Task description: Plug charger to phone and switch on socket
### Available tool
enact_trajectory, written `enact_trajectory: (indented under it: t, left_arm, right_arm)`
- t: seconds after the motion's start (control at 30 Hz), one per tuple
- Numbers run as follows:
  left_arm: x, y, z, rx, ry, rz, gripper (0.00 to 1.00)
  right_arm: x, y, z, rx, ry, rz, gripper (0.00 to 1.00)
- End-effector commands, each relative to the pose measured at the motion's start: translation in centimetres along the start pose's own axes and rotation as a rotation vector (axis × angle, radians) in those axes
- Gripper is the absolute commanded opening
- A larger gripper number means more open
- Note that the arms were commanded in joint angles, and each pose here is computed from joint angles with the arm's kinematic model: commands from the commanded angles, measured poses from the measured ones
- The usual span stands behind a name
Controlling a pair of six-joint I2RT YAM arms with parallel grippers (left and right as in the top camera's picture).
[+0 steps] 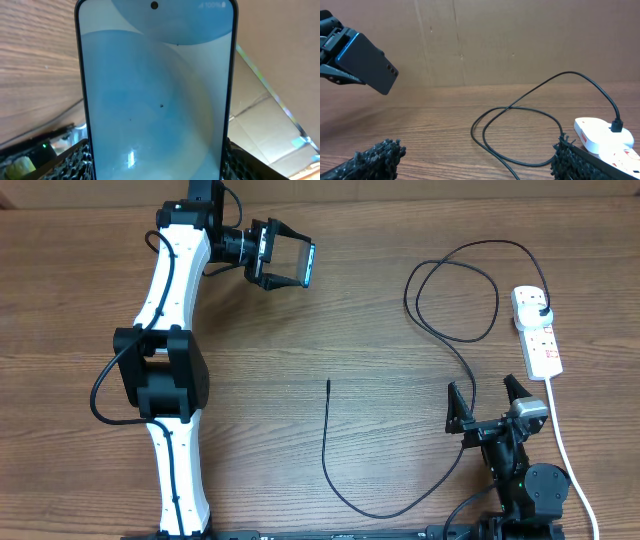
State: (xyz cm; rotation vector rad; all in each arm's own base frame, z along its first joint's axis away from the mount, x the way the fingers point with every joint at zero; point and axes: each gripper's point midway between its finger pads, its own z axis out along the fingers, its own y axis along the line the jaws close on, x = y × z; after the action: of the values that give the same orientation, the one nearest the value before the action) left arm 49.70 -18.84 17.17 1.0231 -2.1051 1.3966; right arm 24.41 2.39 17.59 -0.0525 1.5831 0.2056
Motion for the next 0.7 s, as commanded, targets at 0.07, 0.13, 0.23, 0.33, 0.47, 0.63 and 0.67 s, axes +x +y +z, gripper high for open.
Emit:
enact_trajectory:
  t: [0.07,0.13,0.23,0.33,0.47,0.63,0.67]
  left_arm:
    - [-1.3,-0.1,-0.2,-0.047,-0.122,0.108,0.04]
    - [-2.1,0.3,-0.4,-0.072,-0.165,0.119,0.04]
    - [-2.9,1.3,-0.6,-0.118,-0.22,0.099,0.04]
    - [-4.0,2.7,-1.1,-0.188,-0.295,0.077,0.04]
    - [-4.9,4.7,-1.8,-0.287,-0.374,0.044,0.04]
    - [-4.8,5.4,-1.2,-0.343,-0.383,0.109,0.04]
    - [-4.7,5.4,-1.0,-0.347,-0.379,0.119,0.04]
  right_arm:
    - [0.2,-0.1,0.0,0.005,-0.005,-0.001,1.0]
    - [0.2,-0.1,0.0,0.004,-0.005,-0.001,1.0]
    - [0.2,-0.1,0.0,0.005,-0.005,-0.001,1.0]
    - [0.2,-0.1,0.0,0.004,-0.005,-0.001,1.0]
    - [0.2,-0.1,0.0,0.005,-0.005,-0.001,1.0]
    - [0.2,-0.1,0.0,0.005,-0.005,-0.001,1.0]
    - [0.1,-0.1,0.0,0.006,-0.008,-0.002,1.0]
